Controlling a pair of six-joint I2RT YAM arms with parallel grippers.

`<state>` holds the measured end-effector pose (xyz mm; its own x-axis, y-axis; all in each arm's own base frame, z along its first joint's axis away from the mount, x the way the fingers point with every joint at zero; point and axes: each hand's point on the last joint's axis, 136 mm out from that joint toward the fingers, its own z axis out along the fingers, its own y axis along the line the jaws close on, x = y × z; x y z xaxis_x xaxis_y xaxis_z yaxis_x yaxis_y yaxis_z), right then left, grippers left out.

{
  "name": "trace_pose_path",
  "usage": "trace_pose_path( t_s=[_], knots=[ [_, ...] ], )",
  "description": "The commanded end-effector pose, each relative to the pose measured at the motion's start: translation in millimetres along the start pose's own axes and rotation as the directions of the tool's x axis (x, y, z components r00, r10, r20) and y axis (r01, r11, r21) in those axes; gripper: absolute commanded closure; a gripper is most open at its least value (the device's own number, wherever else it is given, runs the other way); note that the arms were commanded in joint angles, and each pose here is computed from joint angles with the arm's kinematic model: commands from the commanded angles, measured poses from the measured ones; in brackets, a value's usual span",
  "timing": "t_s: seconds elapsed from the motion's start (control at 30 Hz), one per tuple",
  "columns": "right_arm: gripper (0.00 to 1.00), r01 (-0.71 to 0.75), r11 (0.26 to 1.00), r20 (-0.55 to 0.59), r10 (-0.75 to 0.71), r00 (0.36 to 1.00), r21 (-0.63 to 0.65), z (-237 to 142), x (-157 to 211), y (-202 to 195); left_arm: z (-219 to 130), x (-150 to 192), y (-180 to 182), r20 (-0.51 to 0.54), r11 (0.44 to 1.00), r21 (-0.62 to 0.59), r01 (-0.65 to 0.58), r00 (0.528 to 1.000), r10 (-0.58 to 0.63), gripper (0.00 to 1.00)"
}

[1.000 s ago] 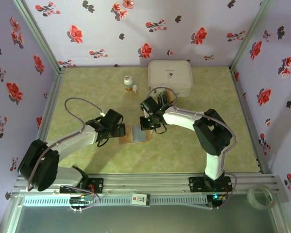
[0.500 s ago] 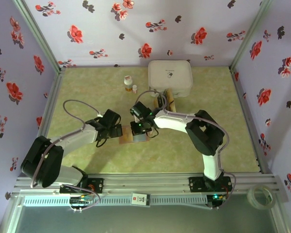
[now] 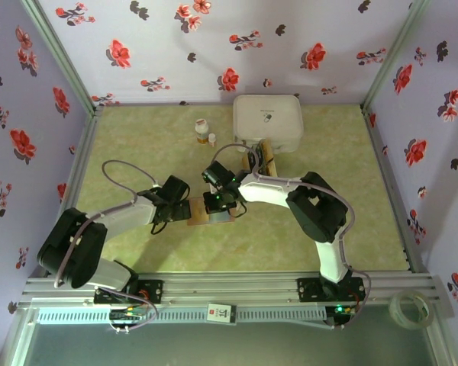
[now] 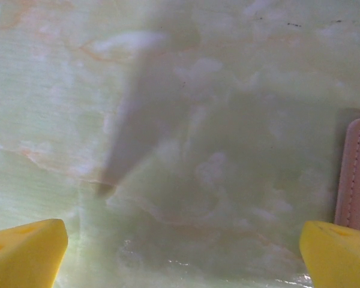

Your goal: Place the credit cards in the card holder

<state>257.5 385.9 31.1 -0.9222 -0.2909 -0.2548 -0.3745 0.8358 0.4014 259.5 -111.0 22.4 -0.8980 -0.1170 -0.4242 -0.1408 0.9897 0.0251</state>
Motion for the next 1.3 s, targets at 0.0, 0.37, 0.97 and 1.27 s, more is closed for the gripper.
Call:
trace_pose_path(
  t_s=[0.0,0.37,0.97,1.27],
  knots=[
    [1.0,-0.004,1.0,0.009,0.004,1.0,-0.003,3.3,-3.9,6.2,6.6,2.4,7.5,0.0,0.999,-0.032,0.011,1.0,-0.011,0.0],
    [1.0,0.0,1.0,0.002,0.0,1.0,-0.007,6.1,-3.6,10.3,9.5,3.8,7.4,-0.003,0.999,-0.035,0.01,1.0,-0.01,0.01],
    [1.0,0.013,1.0,-0.007,-0.013,1.0,-0.017,8.9,-2.6,19.1,9.8,5.5,7.8,-0.006,0.999,-0.031,0.014,1.0,-0.014,0.01],
    [1.0,0.047,0.999,0.058,-0.046,0.997,-0.019,-26.6,-20.8,28.1,-2.0,-3.3,7.0,0.017,1.0,-0.02,0.015,1.0,-0.015,0.01]
  ],
)
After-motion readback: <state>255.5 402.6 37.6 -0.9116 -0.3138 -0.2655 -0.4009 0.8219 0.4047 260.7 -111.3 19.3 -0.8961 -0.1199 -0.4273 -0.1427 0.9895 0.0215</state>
